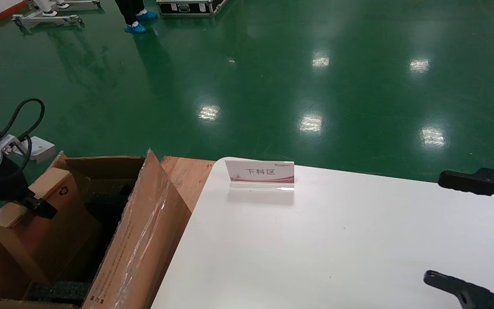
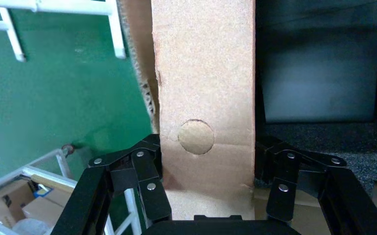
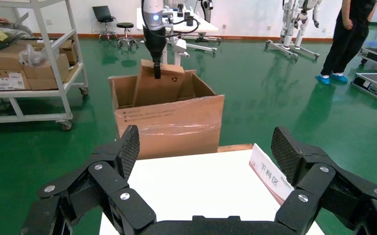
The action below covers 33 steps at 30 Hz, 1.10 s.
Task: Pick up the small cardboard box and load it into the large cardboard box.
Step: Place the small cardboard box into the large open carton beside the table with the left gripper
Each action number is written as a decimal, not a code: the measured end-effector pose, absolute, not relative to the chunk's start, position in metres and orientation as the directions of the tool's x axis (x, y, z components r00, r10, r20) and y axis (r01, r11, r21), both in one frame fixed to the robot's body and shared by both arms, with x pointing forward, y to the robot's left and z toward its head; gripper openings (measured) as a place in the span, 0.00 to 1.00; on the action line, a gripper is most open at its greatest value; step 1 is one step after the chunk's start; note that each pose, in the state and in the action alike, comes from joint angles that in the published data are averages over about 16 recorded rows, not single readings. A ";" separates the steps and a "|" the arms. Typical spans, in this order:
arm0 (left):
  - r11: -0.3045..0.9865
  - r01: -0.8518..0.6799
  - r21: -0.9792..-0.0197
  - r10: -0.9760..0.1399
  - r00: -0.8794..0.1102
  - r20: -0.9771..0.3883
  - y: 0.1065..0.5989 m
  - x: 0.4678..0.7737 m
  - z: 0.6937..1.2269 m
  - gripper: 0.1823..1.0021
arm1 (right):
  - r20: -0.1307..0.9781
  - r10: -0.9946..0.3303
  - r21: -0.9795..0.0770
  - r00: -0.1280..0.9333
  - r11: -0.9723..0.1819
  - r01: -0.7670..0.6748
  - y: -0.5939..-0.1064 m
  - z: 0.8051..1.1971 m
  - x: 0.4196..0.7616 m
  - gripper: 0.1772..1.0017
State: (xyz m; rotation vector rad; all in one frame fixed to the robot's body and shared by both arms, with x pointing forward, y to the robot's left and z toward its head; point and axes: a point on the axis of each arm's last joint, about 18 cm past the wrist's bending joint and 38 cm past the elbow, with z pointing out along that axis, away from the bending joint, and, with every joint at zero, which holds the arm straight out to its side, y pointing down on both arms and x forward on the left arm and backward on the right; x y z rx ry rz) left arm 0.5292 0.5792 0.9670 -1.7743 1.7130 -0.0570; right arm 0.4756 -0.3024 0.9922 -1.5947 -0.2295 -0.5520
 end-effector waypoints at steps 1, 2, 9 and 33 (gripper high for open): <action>0.079 -0.874 -0.480 -0.902 0.142 -0.407 0.579 0.530 0.968 0.09 | 0.477 -0.179 -0.879 0.861 -0.111 0.464 -0.302 0.992 0.476 1.00; 0.080 -0.872 -0.482 -0.901 0.144 -0.409 0.580 0.531 0.970 0.09 | 0.477 -0.179 -0.879 0.861 -0.111 0.464 -0.302 0.992 0.476 1.00; 0.084 -0.863 -0.498 -0.892 0.157 -0.424 0.582 0.538 0.977 0.09 | 0.477 -0.179 -0.879 0.861 -0.111 0.464 -0.302 0.992 0.476 1.00; 0.039 -0.874 -0.485 -0.894 0.186 -0.407 0.599 0.543 0.949 0.09 | 0.477 -0.179 -0.879 0.861 -0.111 0.464 -0.302 0.992 0.476 1.00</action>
